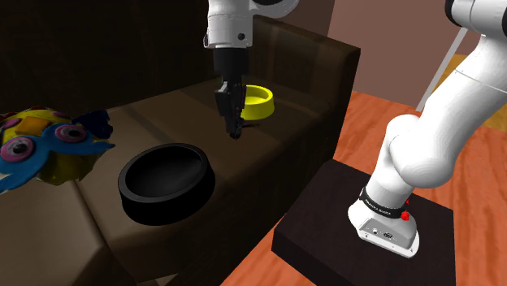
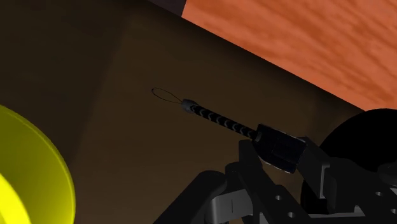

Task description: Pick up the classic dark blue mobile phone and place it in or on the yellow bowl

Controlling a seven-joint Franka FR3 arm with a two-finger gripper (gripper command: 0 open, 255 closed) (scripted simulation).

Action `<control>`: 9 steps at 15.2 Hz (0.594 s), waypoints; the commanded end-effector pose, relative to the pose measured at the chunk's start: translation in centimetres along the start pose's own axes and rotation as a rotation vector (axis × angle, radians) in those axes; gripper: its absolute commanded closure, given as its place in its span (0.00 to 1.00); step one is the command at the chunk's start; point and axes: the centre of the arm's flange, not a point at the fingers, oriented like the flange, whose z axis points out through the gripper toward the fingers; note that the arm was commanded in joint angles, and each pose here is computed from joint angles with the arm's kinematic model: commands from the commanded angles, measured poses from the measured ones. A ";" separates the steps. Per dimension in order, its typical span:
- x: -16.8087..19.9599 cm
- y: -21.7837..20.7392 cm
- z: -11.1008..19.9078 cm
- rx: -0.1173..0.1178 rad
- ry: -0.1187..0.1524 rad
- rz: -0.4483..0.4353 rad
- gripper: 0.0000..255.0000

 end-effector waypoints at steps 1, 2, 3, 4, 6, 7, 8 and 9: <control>-0.1 -0.2 -1.1 0.000 0.000 0.000 1.00; -0.1 -0.4 -1.6 0.000 0.000 0.000 1.00; -0.2 -0.5 -2.1 0.000 0.000 0.000 1.00; -0.2 -0.6 -2.6 0.000 0.000 0.000 1.00; -0.3 -0.9 -3.6 0.000 0.000 0.000 1.00; -0.3 -1.0 -4.1 0.000 0.000 0.000 1.00; -0.4 -1.2 -4.6 0.000 0.000 0.000 1.00; -0.4 -1.3 -5.1 0.000 0.000 0.000 1.00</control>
